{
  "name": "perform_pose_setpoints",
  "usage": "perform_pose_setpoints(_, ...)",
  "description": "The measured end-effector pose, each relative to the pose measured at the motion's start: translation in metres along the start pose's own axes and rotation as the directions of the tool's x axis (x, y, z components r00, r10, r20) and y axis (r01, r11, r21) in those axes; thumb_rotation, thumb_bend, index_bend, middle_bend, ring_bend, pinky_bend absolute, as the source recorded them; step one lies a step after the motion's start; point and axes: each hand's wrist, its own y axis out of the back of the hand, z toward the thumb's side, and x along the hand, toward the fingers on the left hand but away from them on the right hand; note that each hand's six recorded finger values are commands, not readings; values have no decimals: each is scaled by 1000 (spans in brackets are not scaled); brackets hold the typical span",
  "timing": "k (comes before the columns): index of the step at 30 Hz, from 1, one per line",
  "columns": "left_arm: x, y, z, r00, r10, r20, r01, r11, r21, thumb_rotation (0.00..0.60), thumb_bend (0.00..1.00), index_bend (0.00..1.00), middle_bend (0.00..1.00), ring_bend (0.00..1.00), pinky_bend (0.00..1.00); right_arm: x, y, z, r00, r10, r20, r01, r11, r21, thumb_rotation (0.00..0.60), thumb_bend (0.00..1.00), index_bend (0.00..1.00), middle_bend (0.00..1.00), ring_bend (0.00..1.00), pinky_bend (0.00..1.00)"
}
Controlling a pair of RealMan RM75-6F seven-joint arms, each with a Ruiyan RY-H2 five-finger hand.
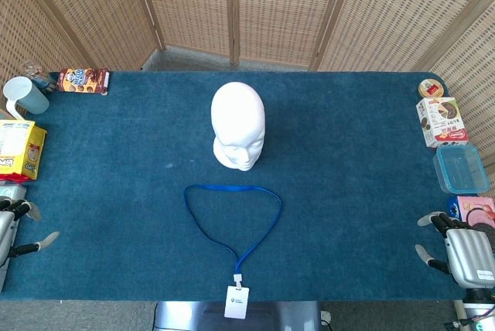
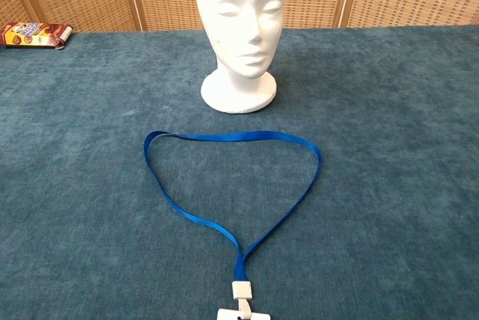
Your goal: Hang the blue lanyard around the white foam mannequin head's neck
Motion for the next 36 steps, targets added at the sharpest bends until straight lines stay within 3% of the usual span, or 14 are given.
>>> perform_pose_setpoints(15, -5, -1, -3, 1000, -4, -4, 4, 1000, -14, 391, 145, 531, 501, 401, 233, -3, -1, 6, 1000, 4, -26, -4, 1000, -6, 600, 270, 399, 389, 459, 481)
perform_pose_setpoints(21, -4, 7, -3, 1000, 4, 13, -4, 1000, -11, 394, 145, 531, 501, 401, 233, -7, 0, 15, 998, -6, -61, 2, 998, -66, 600, 271, 398, 396, 464, 486)
perform_pose_setpoints(26, 0, 15, 1, 999, 16, 33, -15, 1000, -13, 386, 144, 531, 501, 401, 233, -17, 2, 31, 993, -18, -118, 1, 989, -146, 600, 271, 397, 491, 577, 545)
perform_pose_setpoints(29, 3, 19, 4, 999, 21, 43, -20, 1000, -10, 389, 145, 530, 501, 401, 233, -26, 4, 47, 984, -28, -177, -7, 981, -193, 600, 271, 397, 561, 653, 619)
perform_pose_setpoints(32, 10, 22, 8, 998, 19, 58, -19, 1000, -4, 391, 144, 530, 501, 401, 233, -40, 0, 72, 963, -8, -269, -48, 978, -202, 600, 272, 397, 643, 764, 729)
perform_pose_setpoints(36, 18, 27, 13, 997, 15, 74, -16, 1000, 8, 391, 145, 531, 501, 401, 233, -61, -10, 114, 911, 34, -410, -118, 976, -182, 600, 272, 397, 757, 887, 885)
